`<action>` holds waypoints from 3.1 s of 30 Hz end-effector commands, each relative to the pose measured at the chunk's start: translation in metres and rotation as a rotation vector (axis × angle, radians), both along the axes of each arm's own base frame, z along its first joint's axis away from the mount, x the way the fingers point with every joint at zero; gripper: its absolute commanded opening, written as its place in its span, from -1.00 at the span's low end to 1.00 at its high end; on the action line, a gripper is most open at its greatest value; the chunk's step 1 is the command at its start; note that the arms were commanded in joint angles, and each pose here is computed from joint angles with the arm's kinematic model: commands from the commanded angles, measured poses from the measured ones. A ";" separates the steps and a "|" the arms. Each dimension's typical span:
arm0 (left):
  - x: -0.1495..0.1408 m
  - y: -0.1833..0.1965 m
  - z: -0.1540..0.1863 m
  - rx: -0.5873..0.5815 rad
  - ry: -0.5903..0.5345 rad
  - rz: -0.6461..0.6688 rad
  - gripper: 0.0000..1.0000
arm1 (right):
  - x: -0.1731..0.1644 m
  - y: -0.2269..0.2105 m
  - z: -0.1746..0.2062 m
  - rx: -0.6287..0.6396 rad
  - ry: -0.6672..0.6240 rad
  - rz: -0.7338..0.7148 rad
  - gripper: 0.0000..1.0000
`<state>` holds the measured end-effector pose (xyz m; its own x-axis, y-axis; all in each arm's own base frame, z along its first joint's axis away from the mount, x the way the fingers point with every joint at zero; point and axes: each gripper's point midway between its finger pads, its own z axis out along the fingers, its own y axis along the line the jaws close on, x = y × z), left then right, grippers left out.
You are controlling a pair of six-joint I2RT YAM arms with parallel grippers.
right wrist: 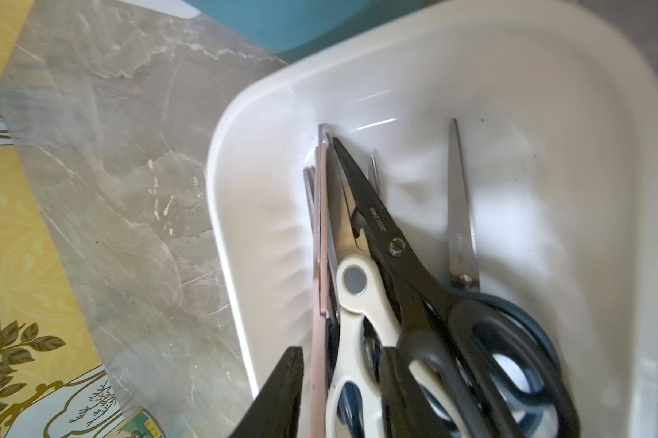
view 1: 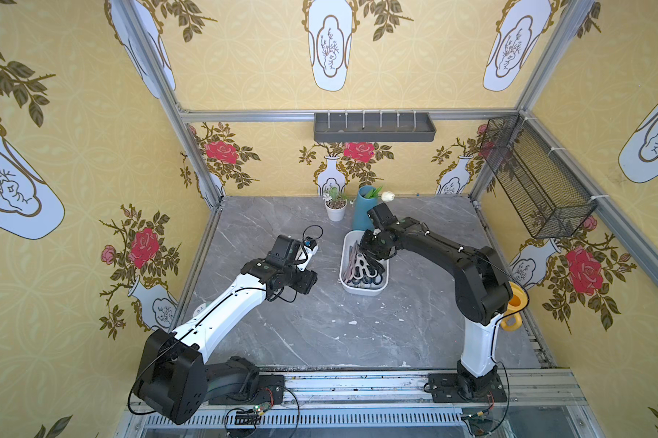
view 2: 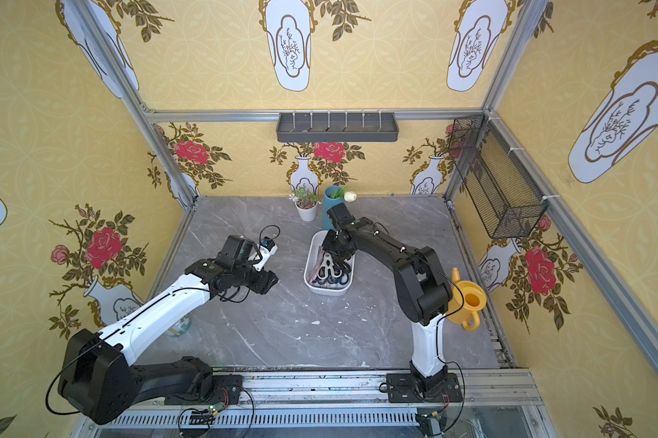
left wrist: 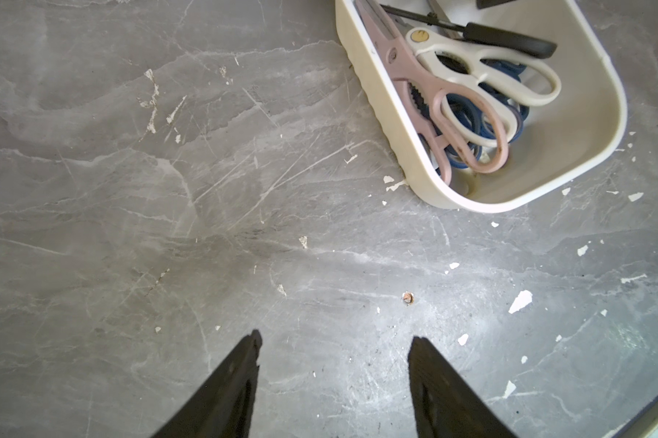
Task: Put the scissors into the storage box
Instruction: Adjust the scissors in the storage box, then reset both arms
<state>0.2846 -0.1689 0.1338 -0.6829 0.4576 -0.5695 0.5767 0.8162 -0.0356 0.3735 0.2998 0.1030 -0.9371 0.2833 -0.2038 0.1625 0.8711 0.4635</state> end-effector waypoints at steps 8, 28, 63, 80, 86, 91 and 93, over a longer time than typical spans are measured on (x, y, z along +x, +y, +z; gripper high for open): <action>0.002 0.009 -0.002 -0.002 0.001 0.042 0.46 | -0.026 -0.028 0.073 0.052 -0.304 -0.035 -0.06; 0.027 0.139 0.000 -0.149 -0.065 0.536 0.99 | -0.018 -0.226 0.084 -0.423 -0.779 -0.040 0.95; 0.048 0.195 -0.040 -0.029 -0.180 0.676 0.99 | -0.022 -0.319 -0.018 -0.420 -0.935 -0.167 0.95; 0.056 0.185 -0.009 -0.170 -0.692 0.558 0.99 | -0.023 -0.319 -0.018 -0.425 -0.939 -0.166 0.95; 0.051 0.181 -0.015 -0.186 -0.769 0.529 0.99 | -0.022 -0.319 -0.017 -0.425 -0.940 -0.167 0.95; 0.060 0.181 -0.021 -0.141 -0.723 0.554 0.99 | -0.022 -0.319 -0.017 -0.424 -0.939 -0.168 0.95; 0.058 0.181 -0.020 -0.143 -0.730 0.555 0.99 | -0.022 -0.319 -0.018 -0.423 -0.939 -0.166 0.95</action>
